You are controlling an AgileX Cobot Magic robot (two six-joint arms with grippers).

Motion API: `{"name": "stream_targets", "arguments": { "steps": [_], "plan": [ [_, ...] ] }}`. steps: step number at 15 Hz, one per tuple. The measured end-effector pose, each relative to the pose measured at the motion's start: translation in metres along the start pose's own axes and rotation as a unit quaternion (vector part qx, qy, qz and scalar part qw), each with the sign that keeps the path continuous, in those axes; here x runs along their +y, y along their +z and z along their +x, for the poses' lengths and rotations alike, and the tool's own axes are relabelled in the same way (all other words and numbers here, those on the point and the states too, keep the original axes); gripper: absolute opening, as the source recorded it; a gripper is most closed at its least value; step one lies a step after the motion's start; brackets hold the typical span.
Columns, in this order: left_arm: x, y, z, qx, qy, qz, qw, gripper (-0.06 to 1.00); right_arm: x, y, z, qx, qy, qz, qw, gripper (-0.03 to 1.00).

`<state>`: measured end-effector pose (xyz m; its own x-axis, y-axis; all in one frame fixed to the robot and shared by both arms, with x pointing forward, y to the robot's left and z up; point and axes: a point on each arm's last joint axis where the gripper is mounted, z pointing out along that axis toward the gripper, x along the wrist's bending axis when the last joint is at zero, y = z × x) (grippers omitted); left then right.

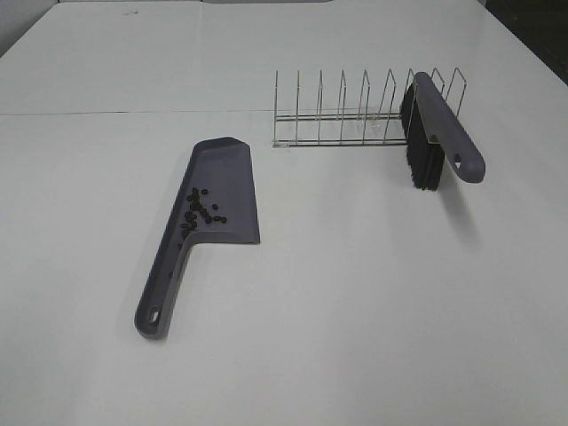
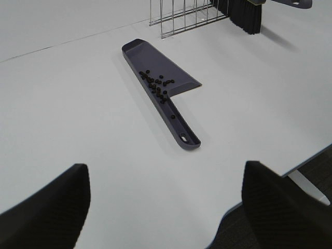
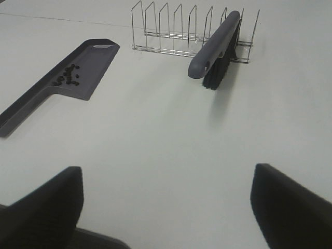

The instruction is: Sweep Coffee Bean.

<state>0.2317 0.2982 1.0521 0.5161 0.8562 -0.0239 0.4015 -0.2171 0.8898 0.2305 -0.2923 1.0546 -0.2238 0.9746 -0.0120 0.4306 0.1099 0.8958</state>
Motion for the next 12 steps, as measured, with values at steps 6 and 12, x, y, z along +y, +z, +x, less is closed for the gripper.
{"name": "stream_targets", "arguments": {
  "steps": [6,12],
  "plan": [
    [0.0000,0.0000,0.0000,0.000,0.000,0.000,1.000,0.73,0.0000,0.0000,0.0000,0.000,0.000,0.000,1.000,0.75],
    [0.0004,0.0008,-0.0007,0.068,-0.035,-0.002,0.997,0.73,0.0000,0.0000,0.0000,0.000,0.000,0.000,1.000,0.75]
  ]
}}
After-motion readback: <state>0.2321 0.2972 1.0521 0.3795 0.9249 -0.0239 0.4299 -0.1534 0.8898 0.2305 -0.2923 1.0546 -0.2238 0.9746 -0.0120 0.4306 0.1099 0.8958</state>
